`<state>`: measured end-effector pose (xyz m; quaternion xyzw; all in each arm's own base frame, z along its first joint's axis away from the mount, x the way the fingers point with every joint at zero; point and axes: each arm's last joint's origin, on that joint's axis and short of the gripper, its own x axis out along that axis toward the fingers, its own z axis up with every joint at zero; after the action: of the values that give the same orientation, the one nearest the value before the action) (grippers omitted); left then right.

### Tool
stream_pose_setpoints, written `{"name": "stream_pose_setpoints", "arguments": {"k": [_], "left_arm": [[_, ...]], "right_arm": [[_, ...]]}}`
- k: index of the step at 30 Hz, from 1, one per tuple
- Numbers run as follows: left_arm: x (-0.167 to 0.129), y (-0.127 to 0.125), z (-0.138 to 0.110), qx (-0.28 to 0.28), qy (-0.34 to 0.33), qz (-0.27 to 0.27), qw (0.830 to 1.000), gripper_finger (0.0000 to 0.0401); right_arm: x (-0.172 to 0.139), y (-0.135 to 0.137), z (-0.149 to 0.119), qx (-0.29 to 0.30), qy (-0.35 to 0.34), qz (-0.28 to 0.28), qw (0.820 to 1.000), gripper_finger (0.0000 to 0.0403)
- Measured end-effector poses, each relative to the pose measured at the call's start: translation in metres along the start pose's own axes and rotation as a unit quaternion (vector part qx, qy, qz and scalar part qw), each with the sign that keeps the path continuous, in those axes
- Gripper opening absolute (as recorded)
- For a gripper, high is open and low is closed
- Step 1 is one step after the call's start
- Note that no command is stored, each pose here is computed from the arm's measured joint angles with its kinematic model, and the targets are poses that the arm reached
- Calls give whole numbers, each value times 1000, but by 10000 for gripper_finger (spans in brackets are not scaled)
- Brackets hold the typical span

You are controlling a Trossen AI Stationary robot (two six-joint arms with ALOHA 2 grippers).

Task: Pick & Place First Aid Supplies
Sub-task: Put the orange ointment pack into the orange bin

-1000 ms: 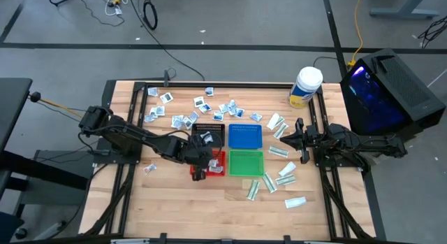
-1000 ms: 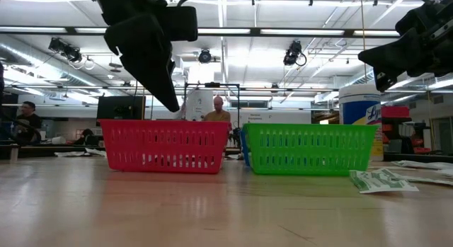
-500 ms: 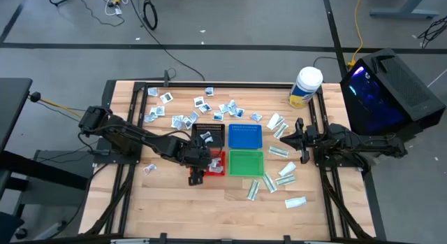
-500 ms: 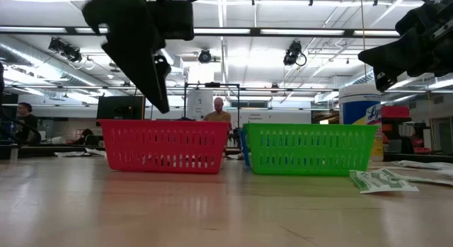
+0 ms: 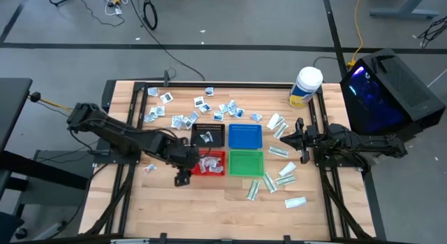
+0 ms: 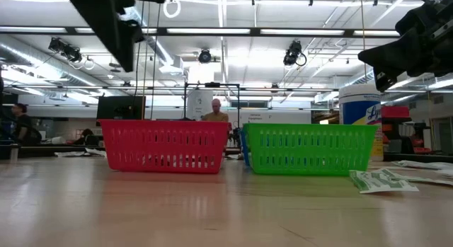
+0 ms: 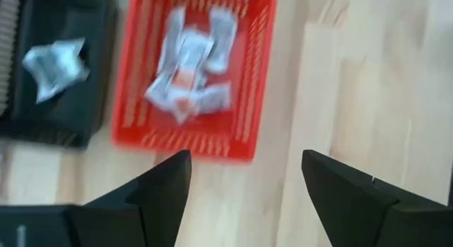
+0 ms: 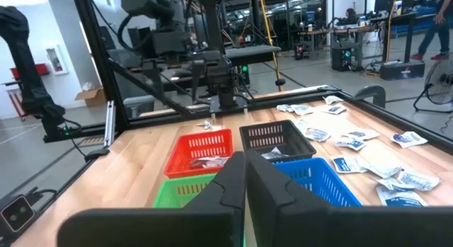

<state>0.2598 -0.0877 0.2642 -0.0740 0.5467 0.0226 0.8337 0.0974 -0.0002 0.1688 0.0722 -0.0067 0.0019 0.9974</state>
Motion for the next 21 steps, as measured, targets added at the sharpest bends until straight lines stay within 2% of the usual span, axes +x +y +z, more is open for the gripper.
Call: {"name": "stream_pose_setpoints", "arguments": {"k": [9, 15, 21], "left_arm": [[-13, 0, -31, -35, 52, 42, 997, 275], [4, 6, -53, -67, 106, 40, 991, 275], [25, 14, -79, -93, 188, 25, 977, 275]], "right_arm": [[0, 0, 0, 0, 1, 0, 1000, 18], [0, 0, 0, 0, 1, 0, 1000, 18], [0, 0, 0, 0, 1, 0, 1000, 18]]}}
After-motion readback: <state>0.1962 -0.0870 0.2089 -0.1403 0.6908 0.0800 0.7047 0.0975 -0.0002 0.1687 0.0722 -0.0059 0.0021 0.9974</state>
